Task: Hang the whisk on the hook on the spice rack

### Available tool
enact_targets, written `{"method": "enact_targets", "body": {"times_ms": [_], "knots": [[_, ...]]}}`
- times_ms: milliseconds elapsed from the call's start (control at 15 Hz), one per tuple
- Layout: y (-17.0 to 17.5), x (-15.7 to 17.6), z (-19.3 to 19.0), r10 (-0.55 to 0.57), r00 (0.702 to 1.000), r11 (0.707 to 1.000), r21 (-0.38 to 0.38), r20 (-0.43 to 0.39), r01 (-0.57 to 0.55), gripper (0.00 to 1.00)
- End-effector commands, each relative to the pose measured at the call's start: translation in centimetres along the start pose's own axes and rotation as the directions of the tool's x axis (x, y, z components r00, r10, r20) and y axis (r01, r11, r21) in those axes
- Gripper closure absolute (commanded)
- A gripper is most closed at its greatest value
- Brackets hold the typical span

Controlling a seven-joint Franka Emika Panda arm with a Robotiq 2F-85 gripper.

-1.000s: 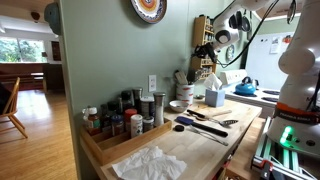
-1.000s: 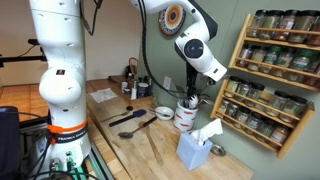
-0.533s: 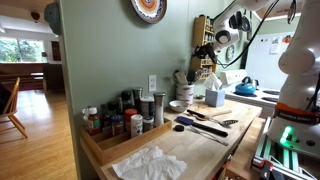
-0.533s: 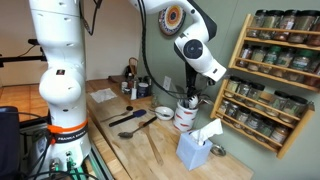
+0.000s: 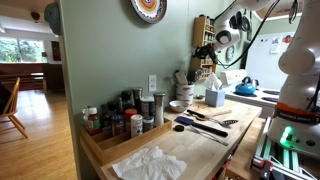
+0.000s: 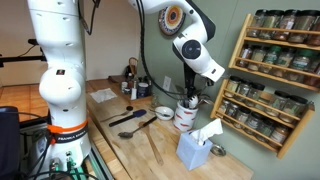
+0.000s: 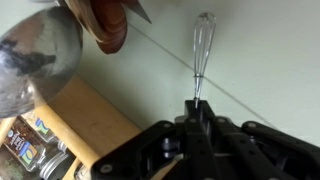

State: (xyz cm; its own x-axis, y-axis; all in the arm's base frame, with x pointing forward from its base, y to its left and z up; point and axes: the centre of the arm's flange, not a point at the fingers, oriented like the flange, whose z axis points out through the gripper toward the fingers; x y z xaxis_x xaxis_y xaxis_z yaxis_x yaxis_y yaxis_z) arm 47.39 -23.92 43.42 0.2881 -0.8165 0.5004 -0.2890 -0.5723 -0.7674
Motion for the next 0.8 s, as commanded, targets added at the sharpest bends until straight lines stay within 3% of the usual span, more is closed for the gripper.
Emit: {"method": "enact_targets", "body": {"times_ms": [0, 733], "knots": [[0.04, -1.57, -1.68, -0.007, 1.0, 1.0, 0.005, -0.006, 0.007, 0.98], [-0.96, -1.99, -1.39, -0.044, 0.999, 0.999, 0.024, 0.0, 0.044, 0.98]]}}
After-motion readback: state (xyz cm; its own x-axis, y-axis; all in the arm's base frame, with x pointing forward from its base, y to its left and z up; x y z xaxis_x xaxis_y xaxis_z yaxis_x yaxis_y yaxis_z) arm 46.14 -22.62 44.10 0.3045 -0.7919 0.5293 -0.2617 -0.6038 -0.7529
